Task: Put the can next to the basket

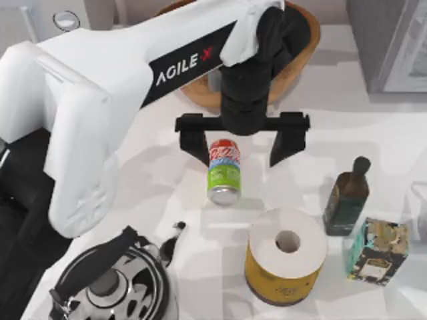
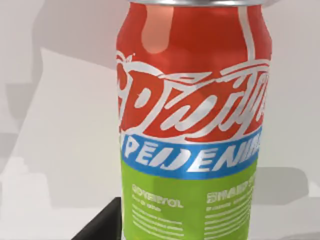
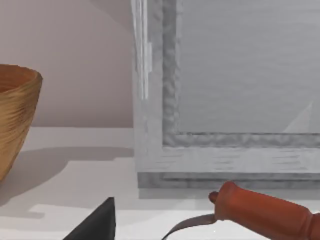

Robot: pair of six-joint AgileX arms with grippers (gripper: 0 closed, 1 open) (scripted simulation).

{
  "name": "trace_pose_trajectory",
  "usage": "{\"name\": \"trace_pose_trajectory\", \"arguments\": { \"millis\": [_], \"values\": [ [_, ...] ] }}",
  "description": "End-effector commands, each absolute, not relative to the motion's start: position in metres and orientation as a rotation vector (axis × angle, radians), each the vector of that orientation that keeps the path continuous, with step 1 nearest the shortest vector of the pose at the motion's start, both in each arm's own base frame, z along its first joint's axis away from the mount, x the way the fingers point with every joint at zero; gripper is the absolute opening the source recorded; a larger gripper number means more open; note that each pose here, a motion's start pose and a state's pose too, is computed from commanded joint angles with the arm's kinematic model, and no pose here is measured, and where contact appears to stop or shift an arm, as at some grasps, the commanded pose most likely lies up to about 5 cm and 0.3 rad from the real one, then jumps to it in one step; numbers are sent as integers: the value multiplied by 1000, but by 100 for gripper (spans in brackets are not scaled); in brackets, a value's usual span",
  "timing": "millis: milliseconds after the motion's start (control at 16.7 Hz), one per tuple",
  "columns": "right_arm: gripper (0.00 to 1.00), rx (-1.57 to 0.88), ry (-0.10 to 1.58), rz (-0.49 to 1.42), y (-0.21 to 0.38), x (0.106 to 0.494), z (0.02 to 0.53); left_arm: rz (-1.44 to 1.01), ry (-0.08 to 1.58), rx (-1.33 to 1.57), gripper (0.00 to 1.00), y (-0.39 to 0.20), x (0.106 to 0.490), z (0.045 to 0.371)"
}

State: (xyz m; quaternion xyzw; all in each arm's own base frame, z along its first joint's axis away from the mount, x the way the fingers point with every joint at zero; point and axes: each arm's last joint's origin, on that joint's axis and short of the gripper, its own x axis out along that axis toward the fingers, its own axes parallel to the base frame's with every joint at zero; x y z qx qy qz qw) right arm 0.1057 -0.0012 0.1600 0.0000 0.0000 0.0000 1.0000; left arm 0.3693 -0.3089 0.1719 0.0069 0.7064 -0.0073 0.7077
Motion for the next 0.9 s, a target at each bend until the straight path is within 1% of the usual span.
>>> {"name": "trace_pose_trajectory", "arguments": {
  "millis": [240,600,720,900],
  "values": [
    [100,0,0,0,-1,106,160,-21,1591,37,100,-313,364,170],
    [100,0,0,0,-1,106,160,3,1711,104,100,-318,354,160],
    [100,0,0,0,-1,106,160,10,1713,100,100,-316,356,166],
    [100,0,0,0,-1,106,160,-1,1645,60,100,-313,363,189]
  ]
}}
